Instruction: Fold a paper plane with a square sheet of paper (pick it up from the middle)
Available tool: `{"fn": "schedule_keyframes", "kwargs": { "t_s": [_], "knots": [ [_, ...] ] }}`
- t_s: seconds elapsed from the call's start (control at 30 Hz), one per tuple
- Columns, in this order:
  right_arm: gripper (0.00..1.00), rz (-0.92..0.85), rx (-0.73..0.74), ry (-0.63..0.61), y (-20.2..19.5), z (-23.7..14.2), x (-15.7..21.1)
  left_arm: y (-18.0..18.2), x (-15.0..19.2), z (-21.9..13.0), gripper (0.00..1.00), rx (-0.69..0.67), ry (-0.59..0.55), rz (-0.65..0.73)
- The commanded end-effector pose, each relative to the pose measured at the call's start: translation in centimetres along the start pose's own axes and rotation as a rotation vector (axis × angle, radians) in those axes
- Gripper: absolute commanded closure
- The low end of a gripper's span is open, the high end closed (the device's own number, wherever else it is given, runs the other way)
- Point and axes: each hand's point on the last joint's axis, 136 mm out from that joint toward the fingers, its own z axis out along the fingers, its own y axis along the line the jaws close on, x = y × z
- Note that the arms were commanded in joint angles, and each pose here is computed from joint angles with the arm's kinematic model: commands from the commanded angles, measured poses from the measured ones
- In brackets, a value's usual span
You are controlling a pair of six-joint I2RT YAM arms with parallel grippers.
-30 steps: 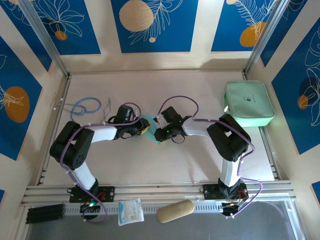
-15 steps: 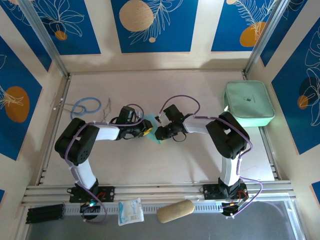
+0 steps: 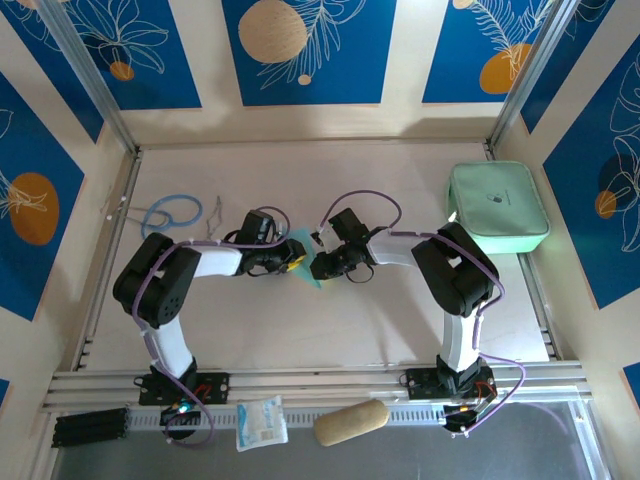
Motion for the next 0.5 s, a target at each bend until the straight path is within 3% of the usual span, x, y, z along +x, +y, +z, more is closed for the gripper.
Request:
{"fn": "schedule_keyframes", "kwargs": {
  "t_s": [0.0, 0.47],
  "knots": [
    [0.85, 0.036, -0.016, 0.035, 0.0, 0.2, 0.4, 0.7, 0.3, 0.6, 0.69, -0.043, 0.015, 0.009],
    [0.78, 0.094, -0.074, -0.001, 0.9, -1.6, -0.4, 3.9, 0.9, 0.8, 0.65, -0.221, 0.037, -0.021]
  ]
}}
